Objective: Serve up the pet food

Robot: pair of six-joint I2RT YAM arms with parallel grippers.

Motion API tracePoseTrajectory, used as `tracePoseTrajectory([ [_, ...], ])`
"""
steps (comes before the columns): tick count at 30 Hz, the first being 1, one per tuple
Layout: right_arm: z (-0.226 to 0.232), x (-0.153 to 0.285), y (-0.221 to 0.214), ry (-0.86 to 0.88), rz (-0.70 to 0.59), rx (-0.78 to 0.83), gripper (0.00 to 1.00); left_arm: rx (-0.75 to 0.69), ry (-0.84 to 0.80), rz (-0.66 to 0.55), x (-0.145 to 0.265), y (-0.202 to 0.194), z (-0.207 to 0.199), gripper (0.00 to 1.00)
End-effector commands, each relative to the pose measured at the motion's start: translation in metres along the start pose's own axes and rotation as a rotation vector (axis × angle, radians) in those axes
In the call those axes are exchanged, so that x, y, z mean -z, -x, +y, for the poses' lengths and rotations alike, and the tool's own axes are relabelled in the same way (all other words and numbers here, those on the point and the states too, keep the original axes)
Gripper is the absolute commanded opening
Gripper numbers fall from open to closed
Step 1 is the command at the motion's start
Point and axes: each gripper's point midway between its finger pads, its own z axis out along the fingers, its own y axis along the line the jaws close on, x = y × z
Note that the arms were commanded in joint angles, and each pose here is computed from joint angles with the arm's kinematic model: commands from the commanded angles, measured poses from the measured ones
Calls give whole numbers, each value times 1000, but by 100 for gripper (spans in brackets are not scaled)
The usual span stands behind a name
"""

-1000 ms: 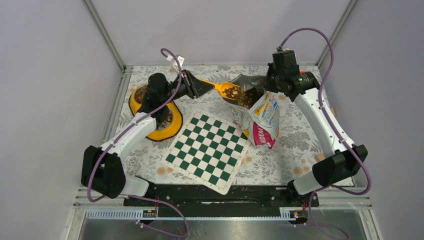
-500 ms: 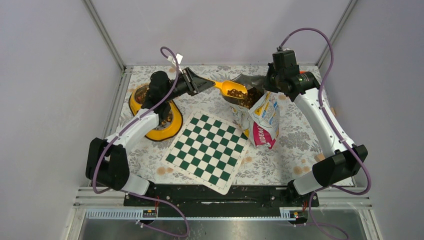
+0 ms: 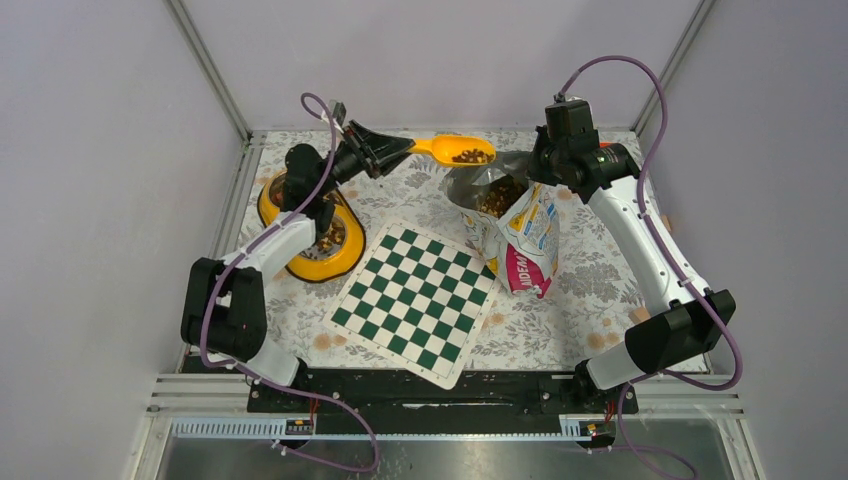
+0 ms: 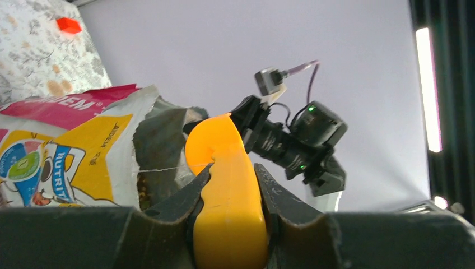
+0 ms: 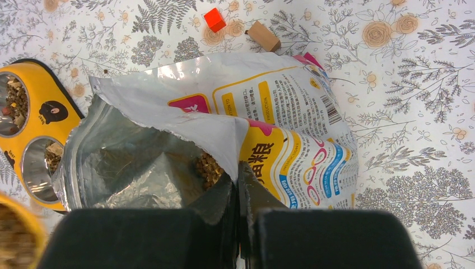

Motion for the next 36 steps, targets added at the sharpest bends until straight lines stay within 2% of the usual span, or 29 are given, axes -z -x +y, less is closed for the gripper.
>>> tracePoseTrajectory([
  [1, 8, 19, 39, 42, -154, -29, 0, -13, -159, -22, 13, 16, -54, 0],
  [5, 9, 19, 40, 44, -156, -28, 0, 2, -158, -36, 14, 19, -64, 0],
  [10, 8, 18, 41, 37, -157, -27, 0, 55, -232, -21, 8, 7, -86, 0],
  [14, 7, 18, 40, 37, -157, -27, 0, 81, -285, -79, 18, 23, -96, 0],
  [19, 6, 18, 41, 33, -159, -25, 0, 47, -221, -123, 21, 31, -88, 0],
  [26, 5, 20, 41, 28, -164, -24, 0, -11, -95, -294, 55, 62, -67, 0],
  [36, 4, 21, 41, 27, -166, -24, 0, -156, 87, -665, 138, 98, -52, 0],
])
